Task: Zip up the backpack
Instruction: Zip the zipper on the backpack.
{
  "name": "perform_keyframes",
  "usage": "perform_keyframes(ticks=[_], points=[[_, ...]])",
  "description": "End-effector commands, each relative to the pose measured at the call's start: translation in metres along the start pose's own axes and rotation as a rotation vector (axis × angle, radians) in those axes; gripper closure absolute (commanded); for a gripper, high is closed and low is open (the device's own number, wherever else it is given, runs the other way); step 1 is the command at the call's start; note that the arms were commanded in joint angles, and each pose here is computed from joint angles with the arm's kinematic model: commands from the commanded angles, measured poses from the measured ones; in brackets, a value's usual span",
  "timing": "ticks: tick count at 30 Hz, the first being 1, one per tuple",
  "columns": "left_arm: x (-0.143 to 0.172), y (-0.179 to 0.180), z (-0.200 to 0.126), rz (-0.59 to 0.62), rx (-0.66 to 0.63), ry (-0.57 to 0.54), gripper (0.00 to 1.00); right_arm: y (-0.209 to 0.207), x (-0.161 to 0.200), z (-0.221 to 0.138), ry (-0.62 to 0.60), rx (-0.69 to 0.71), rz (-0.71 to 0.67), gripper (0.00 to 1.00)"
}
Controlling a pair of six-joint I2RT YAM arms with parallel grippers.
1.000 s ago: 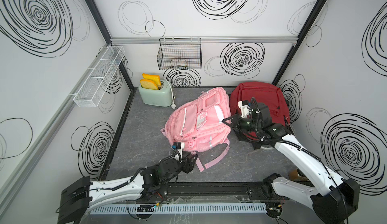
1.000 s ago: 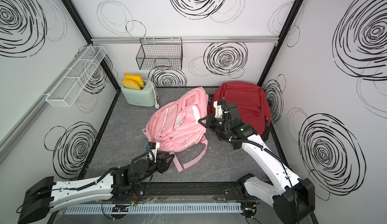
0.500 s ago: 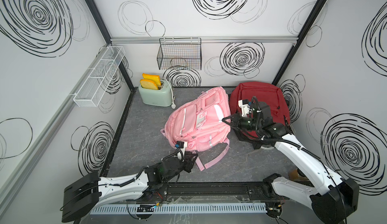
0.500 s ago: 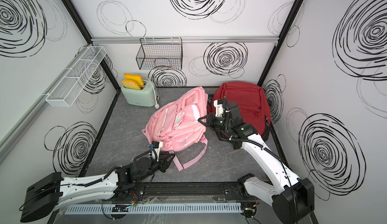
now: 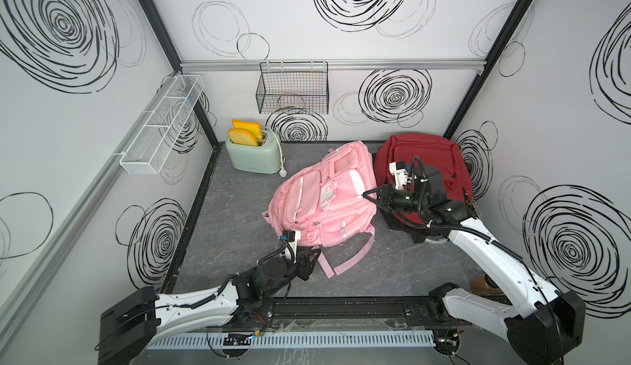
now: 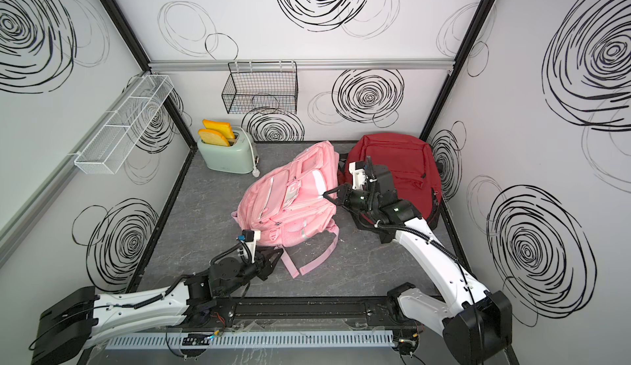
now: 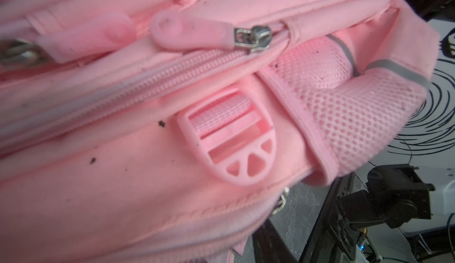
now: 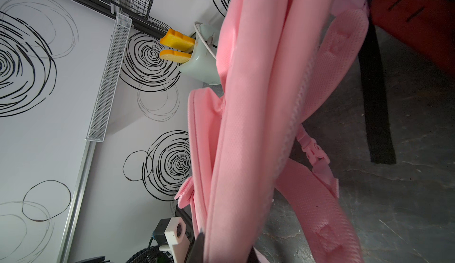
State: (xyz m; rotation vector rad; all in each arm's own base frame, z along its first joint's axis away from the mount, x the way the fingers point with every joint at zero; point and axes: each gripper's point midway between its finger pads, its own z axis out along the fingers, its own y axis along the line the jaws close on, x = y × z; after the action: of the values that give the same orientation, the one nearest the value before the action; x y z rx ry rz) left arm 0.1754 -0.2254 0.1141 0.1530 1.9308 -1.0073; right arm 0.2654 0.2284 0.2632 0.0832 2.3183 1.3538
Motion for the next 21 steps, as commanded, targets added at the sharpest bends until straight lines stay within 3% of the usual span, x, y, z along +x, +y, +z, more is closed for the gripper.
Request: perform_keyframes(ticks=[1,10,21], points=[[-0.017,-0.015,-0.003,0.002,0.073,-0.067,0.64,0.065,-0.023,-0.019,-0.085,-0.215,-0.17,1.0],[-0.018,-0.024,-0.002,0.004,0.121,-0.064,0.7,0.067,-0.024,-0.019,-0.08,-0.222,-0.172,1.0],[-0.019,-0.025,-0.005,0.001,0.135,-0.067,0.88,0.067,-0.029,-0.02,-0.087,-0.217,-0.173,1.0]])
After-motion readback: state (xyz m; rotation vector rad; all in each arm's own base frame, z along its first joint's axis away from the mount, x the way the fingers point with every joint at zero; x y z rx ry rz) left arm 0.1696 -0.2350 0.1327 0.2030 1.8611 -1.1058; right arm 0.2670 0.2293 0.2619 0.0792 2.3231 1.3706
